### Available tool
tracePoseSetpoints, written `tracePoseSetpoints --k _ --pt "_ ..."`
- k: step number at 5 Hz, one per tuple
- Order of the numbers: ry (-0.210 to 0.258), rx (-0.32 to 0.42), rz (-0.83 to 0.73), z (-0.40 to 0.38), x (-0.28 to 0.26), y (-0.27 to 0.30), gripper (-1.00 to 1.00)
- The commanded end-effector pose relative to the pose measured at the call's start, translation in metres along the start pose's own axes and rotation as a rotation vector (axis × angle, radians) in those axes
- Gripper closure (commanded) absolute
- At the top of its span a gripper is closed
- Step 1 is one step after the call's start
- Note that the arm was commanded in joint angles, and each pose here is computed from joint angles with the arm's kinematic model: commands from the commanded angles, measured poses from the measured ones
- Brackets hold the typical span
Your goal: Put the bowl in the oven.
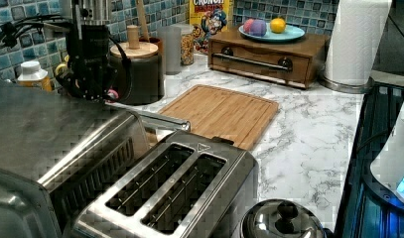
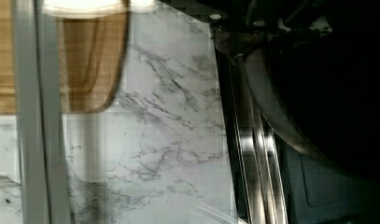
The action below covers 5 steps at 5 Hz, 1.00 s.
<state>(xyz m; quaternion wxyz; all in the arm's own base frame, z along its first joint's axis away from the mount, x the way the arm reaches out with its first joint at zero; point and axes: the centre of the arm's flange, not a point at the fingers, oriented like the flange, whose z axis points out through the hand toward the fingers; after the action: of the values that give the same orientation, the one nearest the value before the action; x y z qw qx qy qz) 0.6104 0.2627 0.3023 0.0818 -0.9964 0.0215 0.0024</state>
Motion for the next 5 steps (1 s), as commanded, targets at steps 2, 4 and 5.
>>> tracePoseSetpoints --k 2,4,5 --pt "0.029 0.23 0.005 -0.025 0.035 -0.039 1.0" --pt "0.036 0.246 0.061 -0.005 0.037 -0.046 1.0" --pt "-0.04 0.299 0.058 -0.007 0.043 -0.045 1.0"
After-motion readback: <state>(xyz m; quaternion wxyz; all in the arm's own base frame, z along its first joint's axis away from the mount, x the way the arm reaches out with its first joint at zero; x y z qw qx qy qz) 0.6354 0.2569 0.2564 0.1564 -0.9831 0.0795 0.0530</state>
